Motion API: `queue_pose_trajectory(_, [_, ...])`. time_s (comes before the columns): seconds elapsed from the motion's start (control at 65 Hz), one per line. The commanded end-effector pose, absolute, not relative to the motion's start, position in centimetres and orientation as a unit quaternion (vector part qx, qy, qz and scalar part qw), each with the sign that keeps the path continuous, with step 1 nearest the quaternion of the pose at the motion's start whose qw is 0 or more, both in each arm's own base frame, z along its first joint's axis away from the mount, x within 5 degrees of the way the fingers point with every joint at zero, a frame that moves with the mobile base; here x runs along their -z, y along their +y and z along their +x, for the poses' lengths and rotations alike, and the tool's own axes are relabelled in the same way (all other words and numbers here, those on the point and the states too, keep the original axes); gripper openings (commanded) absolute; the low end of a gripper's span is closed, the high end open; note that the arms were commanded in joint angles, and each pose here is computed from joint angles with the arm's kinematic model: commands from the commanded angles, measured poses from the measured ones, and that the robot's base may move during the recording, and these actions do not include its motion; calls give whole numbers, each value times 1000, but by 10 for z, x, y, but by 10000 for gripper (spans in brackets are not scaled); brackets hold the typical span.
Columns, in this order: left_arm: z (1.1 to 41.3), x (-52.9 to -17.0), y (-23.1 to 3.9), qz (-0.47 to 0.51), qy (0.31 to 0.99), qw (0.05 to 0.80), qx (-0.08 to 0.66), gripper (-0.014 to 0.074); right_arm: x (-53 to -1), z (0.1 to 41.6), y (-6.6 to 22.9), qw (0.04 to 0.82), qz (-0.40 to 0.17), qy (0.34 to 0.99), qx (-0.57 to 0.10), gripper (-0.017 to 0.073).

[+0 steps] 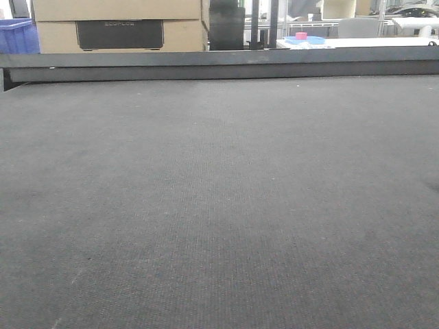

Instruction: Place valve from conveyor to right shelf box

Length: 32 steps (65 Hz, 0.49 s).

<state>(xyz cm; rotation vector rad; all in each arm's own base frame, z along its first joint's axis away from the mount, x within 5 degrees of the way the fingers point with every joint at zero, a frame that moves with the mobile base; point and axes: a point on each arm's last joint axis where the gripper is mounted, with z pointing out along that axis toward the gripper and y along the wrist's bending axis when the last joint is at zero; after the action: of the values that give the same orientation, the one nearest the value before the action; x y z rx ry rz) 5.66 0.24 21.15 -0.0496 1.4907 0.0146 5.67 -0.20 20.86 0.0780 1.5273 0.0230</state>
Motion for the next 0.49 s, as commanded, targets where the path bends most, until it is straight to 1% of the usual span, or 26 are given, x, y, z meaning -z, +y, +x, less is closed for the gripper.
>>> queue_pose_trajectory(0.0, [56,-215,2,-24,667,745,-6,-111,-212,56,-2,732,34,680,-4,-162])
queue_pose_trajectory(0.477, [56,-216,2,-24,666,746,-6,-111,-212,56,-2,732,34,680,-4,-162])
